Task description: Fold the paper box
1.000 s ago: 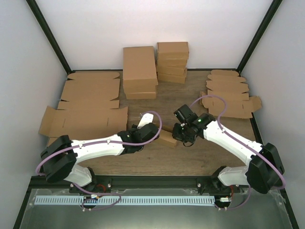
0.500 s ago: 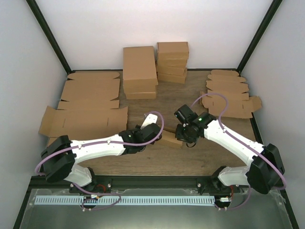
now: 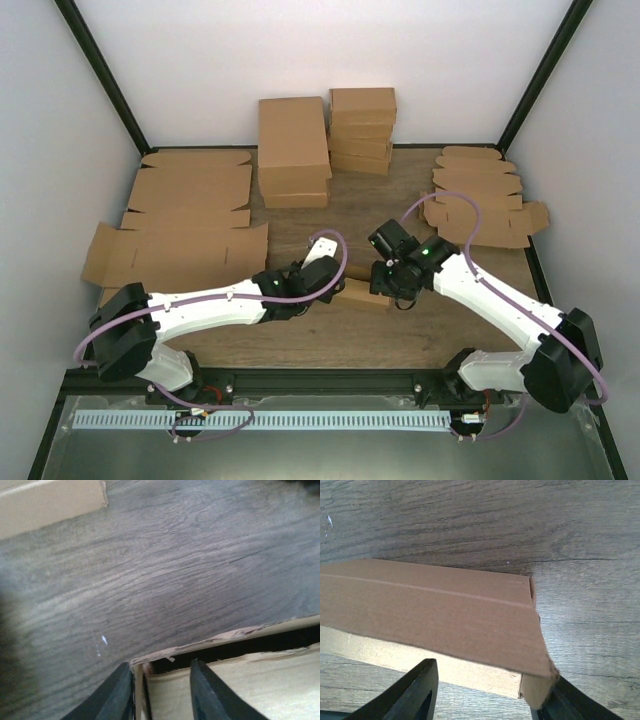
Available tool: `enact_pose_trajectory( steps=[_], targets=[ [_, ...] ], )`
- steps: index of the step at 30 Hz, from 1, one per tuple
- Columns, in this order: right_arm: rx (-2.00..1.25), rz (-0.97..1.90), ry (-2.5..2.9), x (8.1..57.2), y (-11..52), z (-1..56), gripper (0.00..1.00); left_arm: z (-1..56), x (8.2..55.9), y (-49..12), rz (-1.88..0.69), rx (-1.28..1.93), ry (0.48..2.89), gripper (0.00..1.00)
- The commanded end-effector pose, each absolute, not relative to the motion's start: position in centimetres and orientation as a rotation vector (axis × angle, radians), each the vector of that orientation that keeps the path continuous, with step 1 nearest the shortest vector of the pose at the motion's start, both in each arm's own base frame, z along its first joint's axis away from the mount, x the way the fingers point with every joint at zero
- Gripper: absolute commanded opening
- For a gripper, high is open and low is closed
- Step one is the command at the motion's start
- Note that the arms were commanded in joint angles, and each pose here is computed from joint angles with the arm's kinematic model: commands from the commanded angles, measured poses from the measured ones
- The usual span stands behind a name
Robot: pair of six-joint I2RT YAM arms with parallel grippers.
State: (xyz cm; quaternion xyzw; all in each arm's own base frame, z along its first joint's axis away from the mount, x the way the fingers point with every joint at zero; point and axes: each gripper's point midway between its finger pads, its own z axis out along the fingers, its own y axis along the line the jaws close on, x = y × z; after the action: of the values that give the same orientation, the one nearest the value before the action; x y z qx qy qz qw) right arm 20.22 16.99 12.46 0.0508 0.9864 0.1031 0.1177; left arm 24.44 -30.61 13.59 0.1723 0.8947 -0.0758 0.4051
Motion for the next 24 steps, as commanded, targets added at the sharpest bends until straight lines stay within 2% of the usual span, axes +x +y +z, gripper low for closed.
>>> enact_pose_trajectory(
  steps=[1, 5, 11, 16, 18, 24],
  targets=[
    [0.127, 0.284, 2.841, 20.5, 16.6, 13.5, 0.51, 15.1, 23.8, -31.6, -0.275, 0.434, 2.262, 0.38],
    [0.133, 0.268, 2.843, 20.5, 16.4, 13.2, 0.51, 15.0, 23.5, -31.9, -0.310, 0.442, 2.277, 0.46],
    [0.159, 0.214, 2.827, 20.6, 15.5, 12.9, 0.50, 14.5, 23.5, -32.1, -0.376, 0.434, 2.308, 0.46],
    [0.163, 0.182, 2.823, 20.7, 15.1, 12.7, 0.48, 14.0, 23.4, -32.5, -0.417, 0.442, 2.329, 0.57],
    [0.156, 0.194, 2.825, 20.7, 15.2, 12.6, 0.47, 13.9, 23.4, -32.6, -0.423, 0.439, 2.334, 0.57],
    [0.142, 0.230, 2.839, 20.3, 15.6, 12.1, 0.45, 13.7, 23.3, -32.6, -0.443, 0.421, 2.355, 0.40]
  ],
)
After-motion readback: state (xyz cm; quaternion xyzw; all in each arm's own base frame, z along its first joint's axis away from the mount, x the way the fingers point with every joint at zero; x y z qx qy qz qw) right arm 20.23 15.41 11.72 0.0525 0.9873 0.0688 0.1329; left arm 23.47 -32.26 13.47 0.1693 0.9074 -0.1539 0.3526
